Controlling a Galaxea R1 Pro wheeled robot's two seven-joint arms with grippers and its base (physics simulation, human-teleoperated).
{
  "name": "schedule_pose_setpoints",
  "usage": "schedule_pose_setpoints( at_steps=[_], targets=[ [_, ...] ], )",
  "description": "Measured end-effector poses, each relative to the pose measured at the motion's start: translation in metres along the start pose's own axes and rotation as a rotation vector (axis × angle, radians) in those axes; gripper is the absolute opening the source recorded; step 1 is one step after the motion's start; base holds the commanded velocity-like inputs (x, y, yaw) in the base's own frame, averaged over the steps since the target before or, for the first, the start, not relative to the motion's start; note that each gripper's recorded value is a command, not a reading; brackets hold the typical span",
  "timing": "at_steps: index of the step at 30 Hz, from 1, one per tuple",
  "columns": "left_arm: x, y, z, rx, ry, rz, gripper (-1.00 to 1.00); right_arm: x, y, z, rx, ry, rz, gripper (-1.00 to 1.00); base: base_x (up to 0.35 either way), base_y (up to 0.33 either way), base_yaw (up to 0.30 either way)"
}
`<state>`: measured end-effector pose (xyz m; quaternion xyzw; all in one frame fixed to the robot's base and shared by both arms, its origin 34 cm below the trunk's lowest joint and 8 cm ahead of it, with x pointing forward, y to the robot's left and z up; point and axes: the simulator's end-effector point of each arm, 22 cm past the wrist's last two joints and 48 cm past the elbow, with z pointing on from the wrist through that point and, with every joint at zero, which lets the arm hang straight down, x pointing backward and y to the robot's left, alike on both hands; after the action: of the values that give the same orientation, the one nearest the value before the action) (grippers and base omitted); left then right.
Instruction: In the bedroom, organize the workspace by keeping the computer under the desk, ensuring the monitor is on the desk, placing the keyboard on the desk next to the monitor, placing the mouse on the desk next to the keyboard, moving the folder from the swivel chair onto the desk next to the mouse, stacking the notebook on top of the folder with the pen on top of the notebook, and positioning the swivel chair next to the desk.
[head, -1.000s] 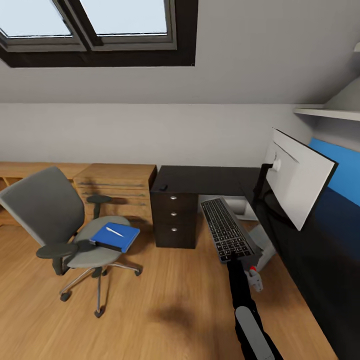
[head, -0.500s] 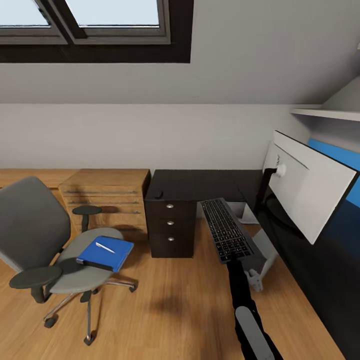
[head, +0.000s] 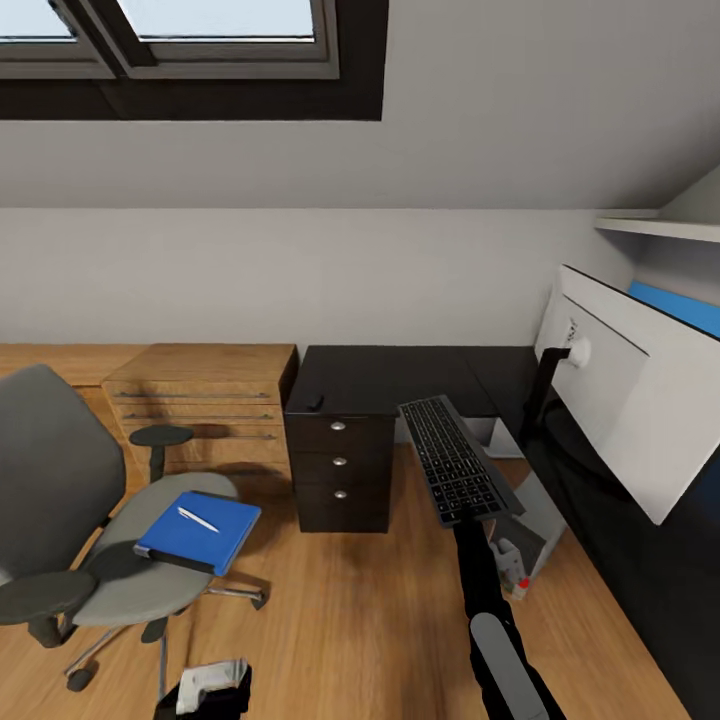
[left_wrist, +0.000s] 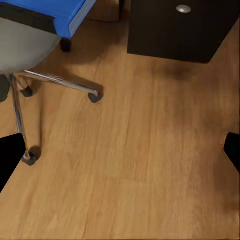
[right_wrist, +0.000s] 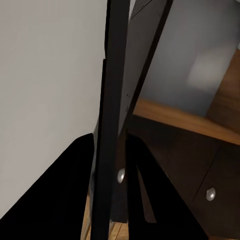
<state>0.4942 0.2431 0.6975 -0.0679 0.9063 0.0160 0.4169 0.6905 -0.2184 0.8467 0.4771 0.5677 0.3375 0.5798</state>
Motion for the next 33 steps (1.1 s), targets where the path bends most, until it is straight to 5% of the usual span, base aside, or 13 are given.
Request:
schedule_pose_setpoints(
  at_steps=[3, 11, 33],
  targets=[
    [-0.032, -0.035, -0.019, 0.056, 0.065, -0.023, 1.00, -0.001, -0.001, 0.000, 0.001, -0.001, -0.001, -1.00, 0.327, 0.000, 0.000],
    [-0.006, -0.046, -0.016, 0.064, 0.148, -0.034, 1.00, 0.001, -0.002, 0.000, 0.003, 0.004, -0.001, -1.00, 0.327, 0.001, 0.000],
    [-0.015, -0.047, -0.016, 0.068, 0.117, -0.037, 1.00, 0.031, -0.001, -0.007, 0.028, 0.039, 0.029, -1.00, 0.255, 0.158, 0.000]
  ],
)
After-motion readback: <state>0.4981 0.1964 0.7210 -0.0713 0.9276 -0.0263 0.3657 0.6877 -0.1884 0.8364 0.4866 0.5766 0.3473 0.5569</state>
